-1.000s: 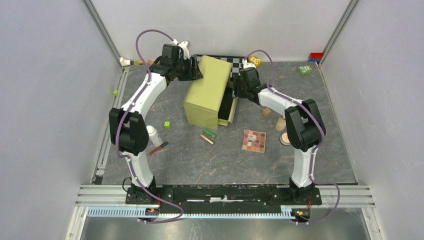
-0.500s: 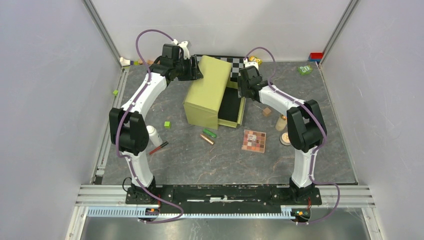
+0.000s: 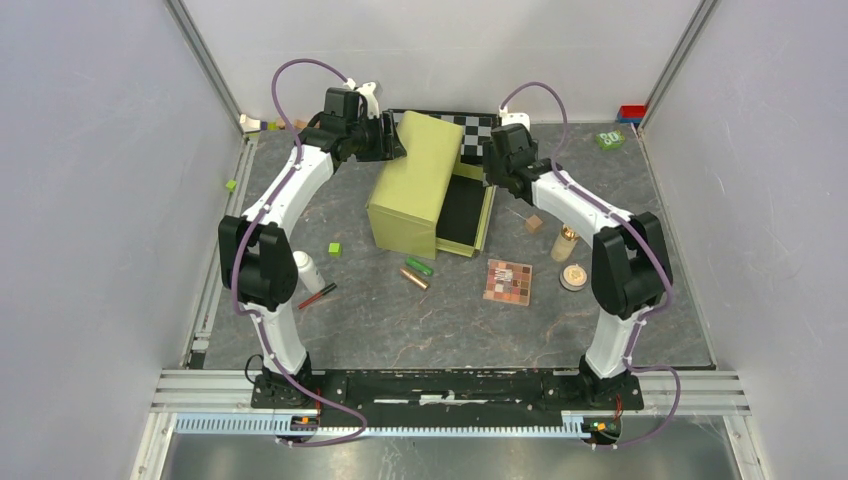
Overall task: Organize the makeup
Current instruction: Open the drawer in the storage box, then pick up the makeup from the center of the board.
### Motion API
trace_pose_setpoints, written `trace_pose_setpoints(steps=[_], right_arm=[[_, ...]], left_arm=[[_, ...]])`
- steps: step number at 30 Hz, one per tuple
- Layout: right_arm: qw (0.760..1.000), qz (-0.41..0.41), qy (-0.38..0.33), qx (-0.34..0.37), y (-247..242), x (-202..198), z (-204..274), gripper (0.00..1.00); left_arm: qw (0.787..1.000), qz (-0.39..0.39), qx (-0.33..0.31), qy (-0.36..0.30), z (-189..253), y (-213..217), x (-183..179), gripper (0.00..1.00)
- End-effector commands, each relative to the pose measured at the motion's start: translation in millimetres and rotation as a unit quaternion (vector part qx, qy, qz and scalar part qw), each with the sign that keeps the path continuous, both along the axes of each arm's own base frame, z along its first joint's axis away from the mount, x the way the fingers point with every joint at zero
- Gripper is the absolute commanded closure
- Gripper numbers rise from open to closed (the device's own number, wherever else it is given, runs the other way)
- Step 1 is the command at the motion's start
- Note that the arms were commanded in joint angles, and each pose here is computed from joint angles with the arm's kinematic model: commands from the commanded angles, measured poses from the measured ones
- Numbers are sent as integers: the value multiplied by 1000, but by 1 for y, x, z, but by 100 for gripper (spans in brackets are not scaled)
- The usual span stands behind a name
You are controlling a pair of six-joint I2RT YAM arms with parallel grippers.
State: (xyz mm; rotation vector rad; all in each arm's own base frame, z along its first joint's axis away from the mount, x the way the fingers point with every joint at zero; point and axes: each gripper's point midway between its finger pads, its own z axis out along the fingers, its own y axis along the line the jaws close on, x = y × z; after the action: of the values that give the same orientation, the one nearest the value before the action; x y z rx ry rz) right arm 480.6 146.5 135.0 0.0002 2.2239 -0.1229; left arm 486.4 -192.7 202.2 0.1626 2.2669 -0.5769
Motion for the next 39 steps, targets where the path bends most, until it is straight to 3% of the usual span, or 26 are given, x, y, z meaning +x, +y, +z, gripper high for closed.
trace_pose_setpoints(steps=[1,12,27,39], right_arm=[[996,42,-57,54,17,0,46,24],[982,127,-16,138,48,-48,34,26],[994,55,70,69,30,-39,-39,24],[997,18,62,29,10,-38,-37,33]], left_arm=[[987,17,103,121,-84,35,-30,38],[988,16,100,119,-81,34,-31,38],[987,17,102,119,-81,35,-31,37],[987,14,102,121,-82,34,-30,37]])
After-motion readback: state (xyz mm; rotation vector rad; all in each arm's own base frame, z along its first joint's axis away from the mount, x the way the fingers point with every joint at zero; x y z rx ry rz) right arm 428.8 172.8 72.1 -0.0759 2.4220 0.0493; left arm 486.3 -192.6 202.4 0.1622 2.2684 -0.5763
